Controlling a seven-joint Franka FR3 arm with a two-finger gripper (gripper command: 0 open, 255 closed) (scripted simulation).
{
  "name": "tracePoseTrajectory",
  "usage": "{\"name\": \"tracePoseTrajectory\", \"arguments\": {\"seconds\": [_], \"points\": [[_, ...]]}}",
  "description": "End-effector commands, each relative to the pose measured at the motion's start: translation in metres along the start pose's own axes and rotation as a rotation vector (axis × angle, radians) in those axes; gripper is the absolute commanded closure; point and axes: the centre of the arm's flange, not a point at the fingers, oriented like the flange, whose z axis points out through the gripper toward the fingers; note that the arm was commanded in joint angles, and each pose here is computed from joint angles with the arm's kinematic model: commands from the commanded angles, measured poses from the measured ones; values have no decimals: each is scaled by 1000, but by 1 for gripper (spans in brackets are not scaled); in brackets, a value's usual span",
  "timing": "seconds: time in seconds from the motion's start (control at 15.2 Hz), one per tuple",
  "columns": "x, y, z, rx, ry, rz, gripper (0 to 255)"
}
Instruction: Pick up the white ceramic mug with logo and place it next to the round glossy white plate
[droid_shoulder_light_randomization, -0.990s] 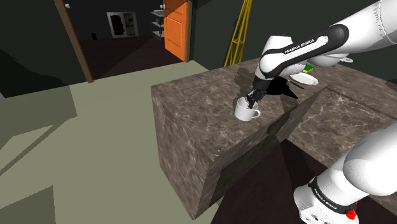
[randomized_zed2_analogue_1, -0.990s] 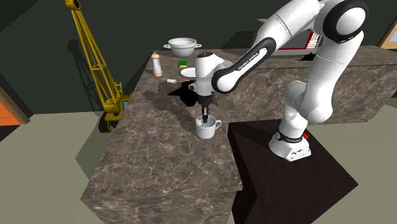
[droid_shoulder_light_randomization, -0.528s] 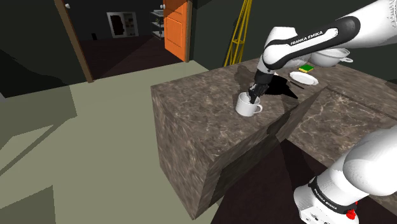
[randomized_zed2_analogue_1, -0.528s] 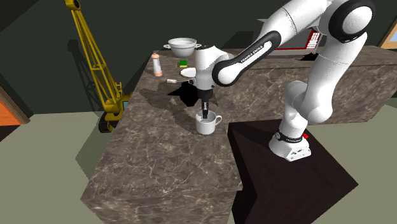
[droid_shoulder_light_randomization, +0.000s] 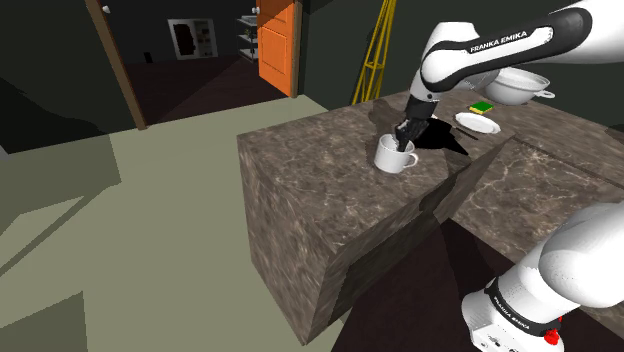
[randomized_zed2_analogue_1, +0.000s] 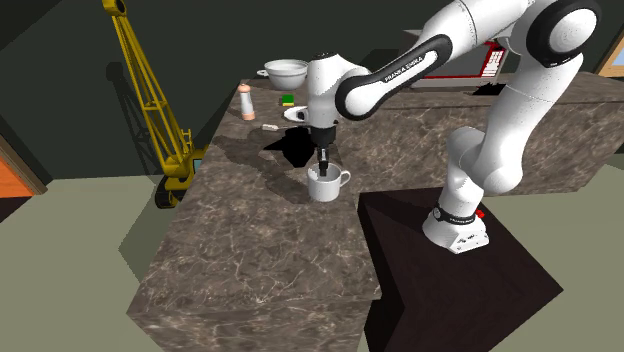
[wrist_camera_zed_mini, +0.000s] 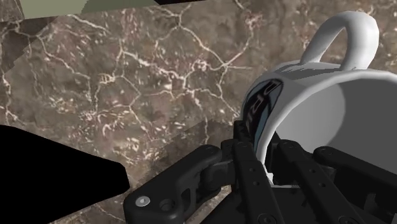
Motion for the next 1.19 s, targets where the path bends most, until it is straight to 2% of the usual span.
{"name": "tracePoseTrajectory", "arguments": {"seconds": [0.0,0.86,1.12], "points": [[0,-1,-11,0,0,0,255],[-1,-5,-78,0,0,0,255],[-2,48,-80,0,0,0,255]]}}
